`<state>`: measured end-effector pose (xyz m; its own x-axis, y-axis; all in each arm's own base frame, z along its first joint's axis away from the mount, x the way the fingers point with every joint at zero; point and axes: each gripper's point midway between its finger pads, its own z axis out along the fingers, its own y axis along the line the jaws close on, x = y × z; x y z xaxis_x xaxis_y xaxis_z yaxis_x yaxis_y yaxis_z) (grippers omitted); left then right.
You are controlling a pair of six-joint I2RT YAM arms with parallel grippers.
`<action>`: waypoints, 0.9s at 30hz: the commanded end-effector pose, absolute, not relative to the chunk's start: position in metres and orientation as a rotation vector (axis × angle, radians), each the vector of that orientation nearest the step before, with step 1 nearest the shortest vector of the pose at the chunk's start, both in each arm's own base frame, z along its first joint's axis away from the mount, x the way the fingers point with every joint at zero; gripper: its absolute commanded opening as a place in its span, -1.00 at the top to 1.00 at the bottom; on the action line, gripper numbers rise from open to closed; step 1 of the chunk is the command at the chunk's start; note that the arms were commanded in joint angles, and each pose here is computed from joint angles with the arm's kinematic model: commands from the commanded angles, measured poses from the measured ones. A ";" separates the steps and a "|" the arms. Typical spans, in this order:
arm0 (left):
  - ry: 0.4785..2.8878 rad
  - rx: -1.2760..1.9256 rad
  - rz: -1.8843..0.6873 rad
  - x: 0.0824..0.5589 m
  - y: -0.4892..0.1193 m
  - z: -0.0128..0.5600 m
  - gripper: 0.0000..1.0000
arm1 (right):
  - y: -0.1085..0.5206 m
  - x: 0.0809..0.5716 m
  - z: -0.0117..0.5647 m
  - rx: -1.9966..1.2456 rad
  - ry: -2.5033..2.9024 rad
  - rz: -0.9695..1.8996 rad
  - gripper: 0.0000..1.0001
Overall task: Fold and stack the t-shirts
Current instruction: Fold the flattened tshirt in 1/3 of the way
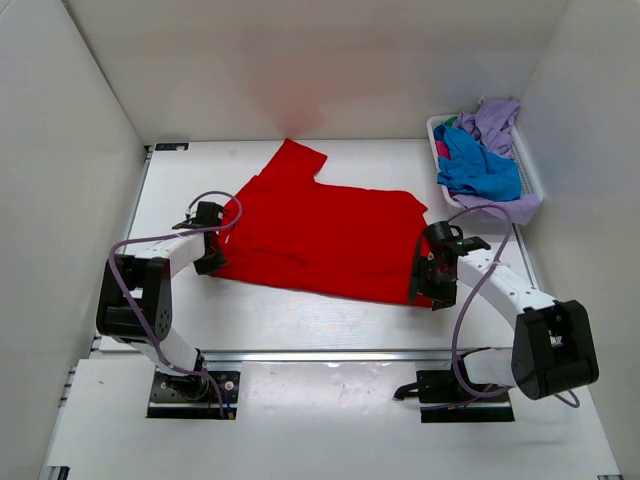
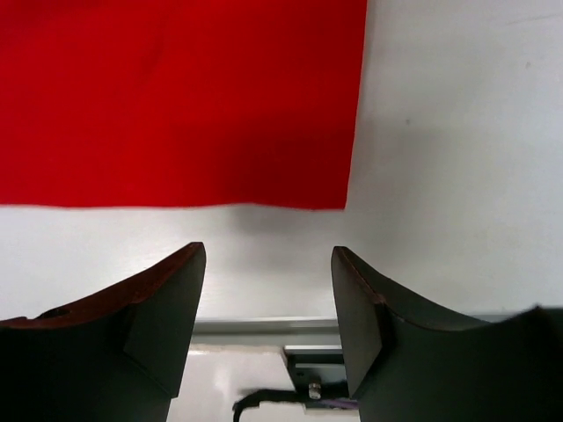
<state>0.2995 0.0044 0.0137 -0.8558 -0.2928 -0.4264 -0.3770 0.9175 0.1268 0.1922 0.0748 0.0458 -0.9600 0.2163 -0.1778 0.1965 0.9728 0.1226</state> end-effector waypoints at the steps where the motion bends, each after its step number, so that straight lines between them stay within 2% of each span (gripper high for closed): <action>1: 2.673 -0.470 0.239 0.299 0.000 0.021 1.00 | 0.072 0.207 0.035 0.365 2.877 0.096 -0.13; 3: 2.699 -0.455 0.233 0.286 -0.001 0.026 1.00 | 0.070 0.213 0.031 0.369 2.876 0.080 -0.06; 5: 2.708 -0.459 0.202 0.274 -0.001 0.033 1.00 | 0.066 0.213 0.023 0.337 2.912 0.026 0.10; 7: 2.738 -0.455 0.169 0.259 -0.003 0.037 1.00 | 0.065 0.213 0.023 0.320 2.930 0.013 0.62; 9: 2.740 -0.458 0.125 0.246 -0.007 0.044 1.00 | 0.065 0.214 0.025 0.286 2.937 0.009 0.95; 10: 2.761 -0.461 0.120 0.238 -0.008 0.043 1.00 | 0.064 0.211 0.025 0.288 2.948 0.013 1.00; 15: 2.787 -0.442 0.031 0.206 -0.027 0.048 1.00 | 0.059 0.200 0.029 0.236 2.999 0.043 0.99; 20: 2.823 -0.416 0.003 0.196 -0.033 0.062 1.00 | 0.052 0.190 0.035 0.188 3.028 0.002 1.00; 27: 2.839 -0.415 -0.047 0.170 -0.037 0.076 1.00 | 0.064 0.181 0.053 0.144 3.070 0.087 1.00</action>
<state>0.1838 -0.0313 0.0636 -0.9169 -0.2814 -0.2832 -0.2823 0.9586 -0.0383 0.1859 0.0590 0.0375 -0.9904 0.1208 -0.0672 0.1184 0.9922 0.0376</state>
